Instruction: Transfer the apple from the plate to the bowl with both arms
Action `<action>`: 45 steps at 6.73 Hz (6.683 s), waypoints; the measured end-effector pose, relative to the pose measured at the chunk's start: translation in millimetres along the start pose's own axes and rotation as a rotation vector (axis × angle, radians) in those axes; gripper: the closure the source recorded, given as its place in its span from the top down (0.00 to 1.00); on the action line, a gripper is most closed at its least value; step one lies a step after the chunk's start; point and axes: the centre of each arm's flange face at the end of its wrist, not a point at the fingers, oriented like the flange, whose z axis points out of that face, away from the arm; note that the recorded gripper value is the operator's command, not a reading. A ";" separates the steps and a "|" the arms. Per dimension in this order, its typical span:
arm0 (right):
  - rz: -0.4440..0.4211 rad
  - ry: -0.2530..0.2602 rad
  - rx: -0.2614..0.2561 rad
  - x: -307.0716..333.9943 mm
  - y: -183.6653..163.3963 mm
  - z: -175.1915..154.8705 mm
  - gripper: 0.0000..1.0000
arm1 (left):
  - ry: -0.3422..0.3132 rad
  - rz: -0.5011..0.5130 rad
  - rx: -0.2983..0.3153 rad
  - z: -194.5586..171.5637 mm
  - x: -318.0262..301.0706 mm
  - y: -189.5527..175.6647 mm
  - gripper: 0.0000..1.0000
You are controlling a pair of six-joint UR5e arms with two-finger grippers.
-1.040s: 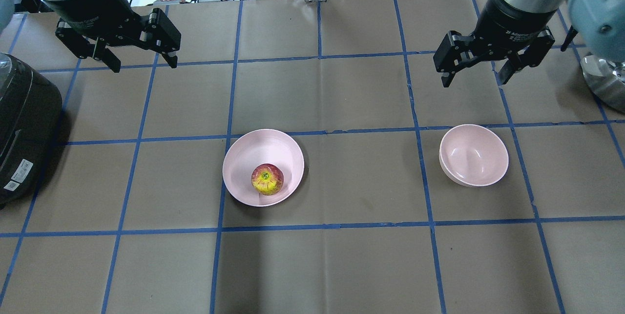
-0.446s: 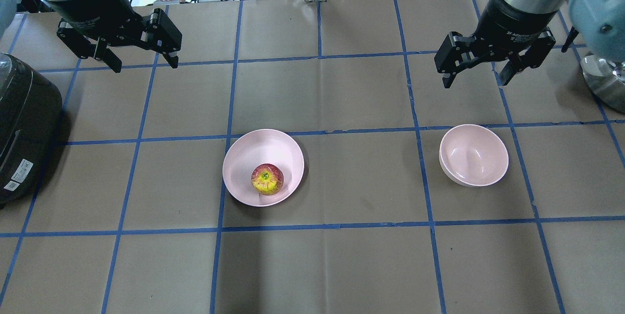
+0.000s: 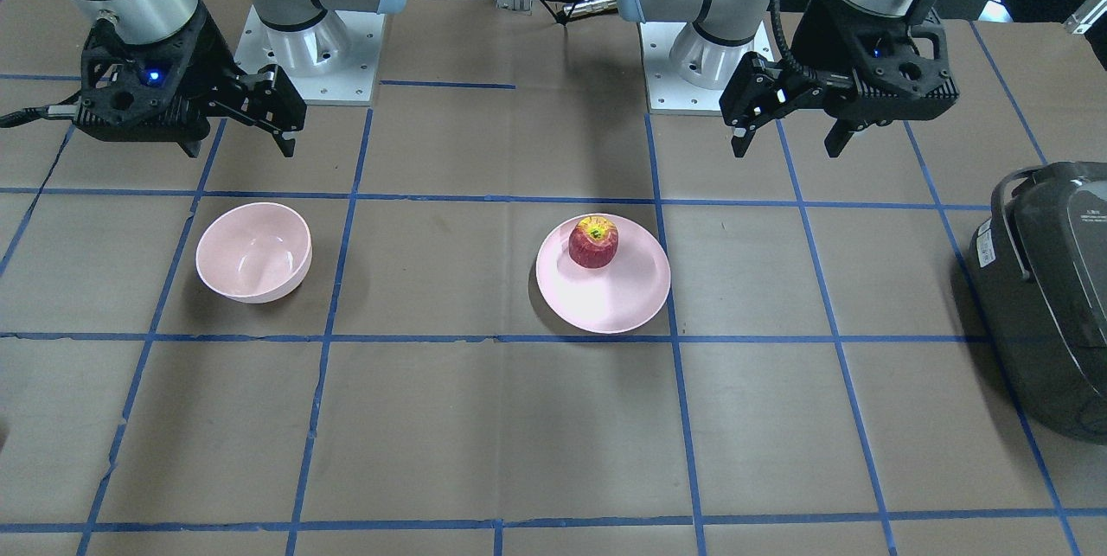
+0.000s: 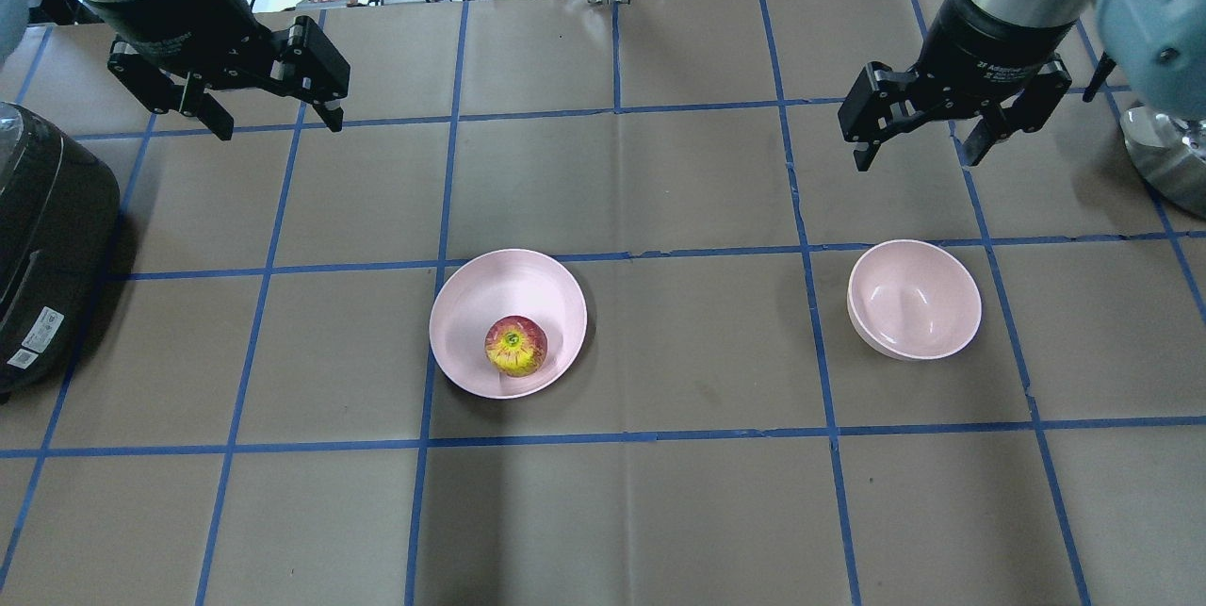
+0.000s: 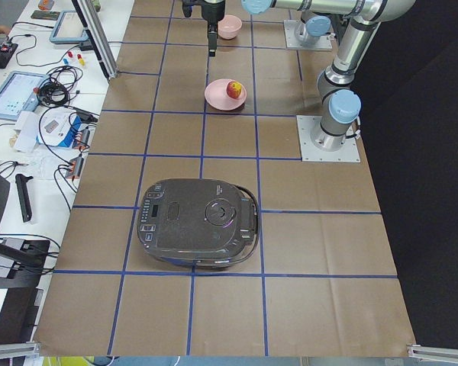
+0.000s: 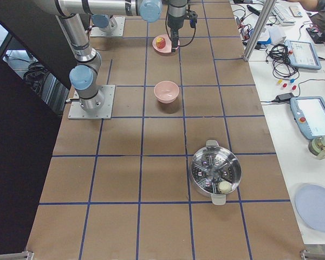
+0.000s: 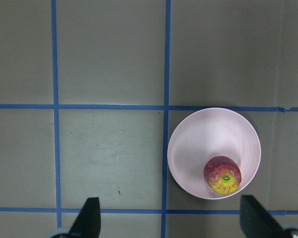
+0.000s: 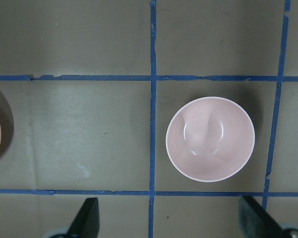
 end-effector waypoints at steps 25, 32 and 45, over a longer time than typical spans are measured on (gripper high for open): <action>0.045 -0.048 -0.136 179.7 -3.9 259.7 0.05 | 0.006 -0.052 -0.071 250.5 90.5 83.2 1.00; 0.090 -0.207 -0.108 156.1 -13.9 235.3 0.06 | 0.011 -0.038 -0.070 316.4 124.6 90.7 0.90; 0.112 -0.063 -0.080 63.4 -35.8 166.6 1.00 | 0.019 -0.122 -0.081 167.7 160.8 91.5 0.14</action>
